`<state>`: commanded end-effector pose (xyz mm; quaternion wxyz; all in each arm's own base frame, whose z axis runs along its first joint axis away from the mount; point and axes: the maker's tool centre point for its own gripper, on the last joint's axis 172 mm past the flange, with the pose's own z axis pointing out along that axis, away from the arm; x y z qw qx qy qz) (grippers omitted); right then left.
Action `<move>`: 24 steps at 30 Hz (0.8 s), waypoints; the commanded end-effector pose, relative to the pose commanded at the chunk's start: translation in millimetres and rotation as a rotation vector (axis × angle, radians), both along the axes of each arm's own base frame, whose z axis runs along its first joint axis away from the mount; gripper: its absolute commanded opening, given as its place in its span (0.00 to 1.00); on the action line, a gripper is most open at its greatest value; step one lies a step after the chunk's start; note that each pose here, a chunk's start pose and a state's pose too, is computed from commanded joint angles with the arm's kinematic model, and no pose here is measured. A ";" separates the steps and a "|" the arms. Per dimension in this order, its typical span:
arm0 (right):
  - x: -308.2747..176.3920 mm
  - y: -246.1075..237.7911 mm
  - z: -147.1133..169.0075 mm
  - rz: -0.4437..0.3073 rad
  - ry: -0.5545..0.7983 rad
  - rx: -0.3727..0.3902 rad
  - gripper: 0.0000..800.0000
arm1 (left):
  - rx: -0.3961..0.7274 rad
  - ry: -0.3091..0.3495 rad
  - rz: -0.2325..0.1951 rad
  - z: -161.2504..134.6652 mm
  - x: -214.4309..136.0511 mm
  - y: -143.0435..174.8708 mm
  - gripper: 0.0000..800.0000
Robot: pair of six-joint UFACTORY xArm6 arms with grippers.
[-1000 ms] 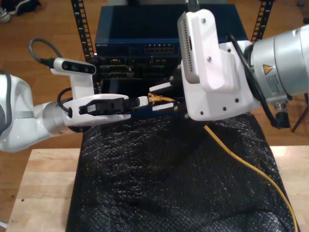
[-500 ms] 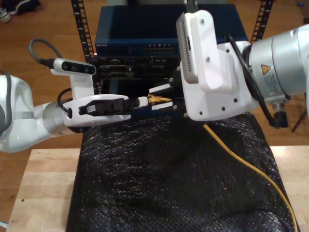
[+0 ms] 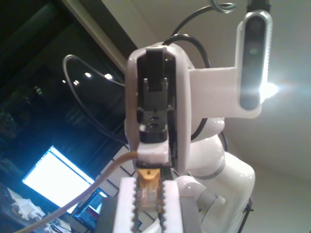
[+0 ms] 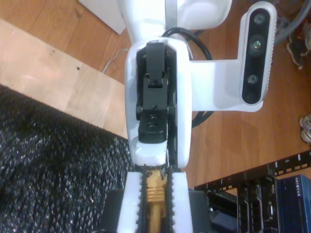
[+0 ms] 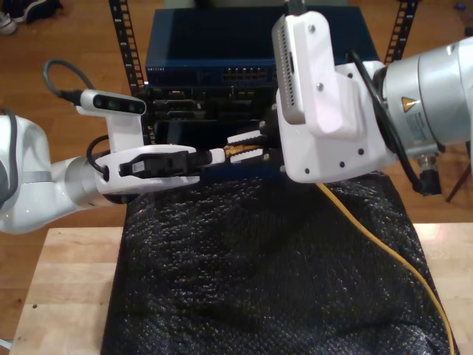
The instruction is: Grab the cable and plug it in
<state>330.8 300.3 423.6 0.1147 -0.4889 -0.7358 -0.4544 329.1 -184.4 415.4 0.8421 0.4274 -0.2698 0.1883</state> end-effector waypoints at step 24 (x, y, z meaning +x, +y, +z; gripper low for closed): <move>18.9 0.1 -4.1 -0.024 0.024 -0.007 0.00 | -0.018 -0.010 0.103 4.6 22.1 10.6 1.00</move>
